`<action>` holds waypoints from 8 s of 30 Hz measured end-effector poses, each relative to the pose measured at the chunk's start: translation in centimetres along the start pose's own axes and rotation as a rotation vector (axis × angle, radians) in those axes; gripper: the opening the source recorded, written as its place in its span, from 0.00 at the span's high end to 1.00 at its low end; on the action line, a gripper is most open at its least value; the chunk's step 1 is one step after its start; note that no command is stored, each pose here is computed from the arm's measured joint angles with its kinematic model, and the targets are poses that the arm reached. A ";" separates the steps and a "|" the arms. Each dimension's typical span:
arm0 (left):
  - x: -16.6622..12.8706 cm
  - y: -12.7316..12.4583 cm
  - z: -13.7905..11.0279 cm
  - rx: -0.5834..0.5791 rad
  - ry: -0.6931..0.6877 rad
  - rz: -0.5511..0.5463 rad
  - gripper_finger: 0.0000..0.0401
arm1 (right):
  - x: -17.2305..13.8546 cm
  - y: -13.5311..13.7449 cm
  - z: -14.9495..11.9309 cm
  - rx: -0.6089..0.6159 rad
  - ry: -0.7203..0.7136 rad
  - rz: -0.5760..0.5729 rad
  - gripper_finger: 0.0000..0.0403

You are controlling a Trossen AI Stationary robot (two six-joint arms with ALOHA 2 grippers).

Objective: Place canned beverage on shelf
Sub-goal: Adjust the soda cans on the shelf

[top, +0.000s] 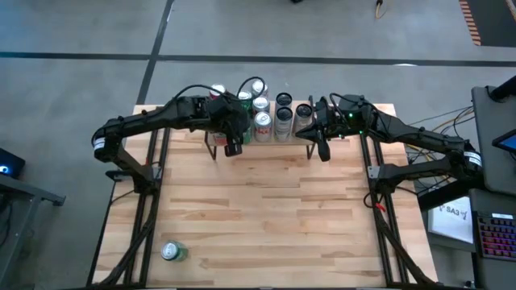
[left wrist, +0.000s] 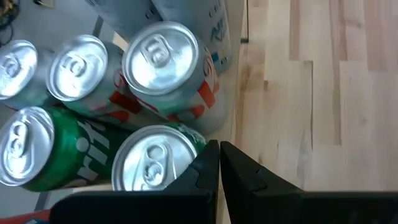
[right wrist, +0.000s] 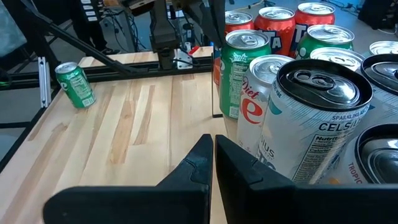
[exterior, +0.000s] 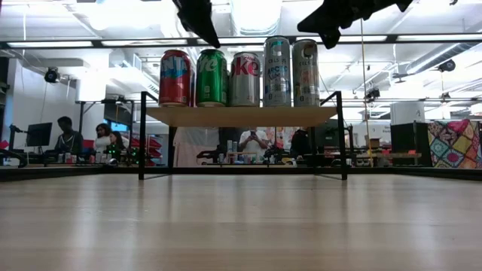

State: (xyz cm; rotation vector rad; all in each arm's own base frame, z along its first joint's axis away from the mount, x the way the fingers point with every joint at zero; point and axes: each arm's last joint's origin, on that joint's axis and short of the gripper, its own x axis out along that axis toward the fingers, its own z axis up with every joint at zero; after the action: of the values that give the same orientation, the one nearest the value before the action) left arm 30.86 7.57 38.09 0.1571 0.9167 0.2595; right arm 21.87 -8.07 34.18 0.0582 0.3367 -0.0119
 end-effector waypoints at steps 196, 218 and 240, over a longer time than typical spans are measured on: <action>-3.4 1.3 1.1 0.002 -0.021 0.142 1.00 | -0.1 0.9 0.4 0.103 0.033 0.034 0.98; -0.7 7.4 -2.2 0.086 -0.173 0.356 1.00 | -1.1 0.7 5.5 -0.044 -0.065 -0.009 0.98; 2.1 8.8 -3.4 0.053 -0.082 0.236 1.00 | -1.5 -0.7 5.4 -0.043 -0.031 -0.136 0.98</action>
State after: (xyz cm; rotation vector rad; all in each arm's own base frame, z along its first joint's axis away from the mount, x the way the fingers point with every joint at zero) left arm 28.01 16.69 36.66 0.3233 0.8238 0.4441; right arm 22.23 -9.06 39.74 -0.0078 0.3089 -0.1401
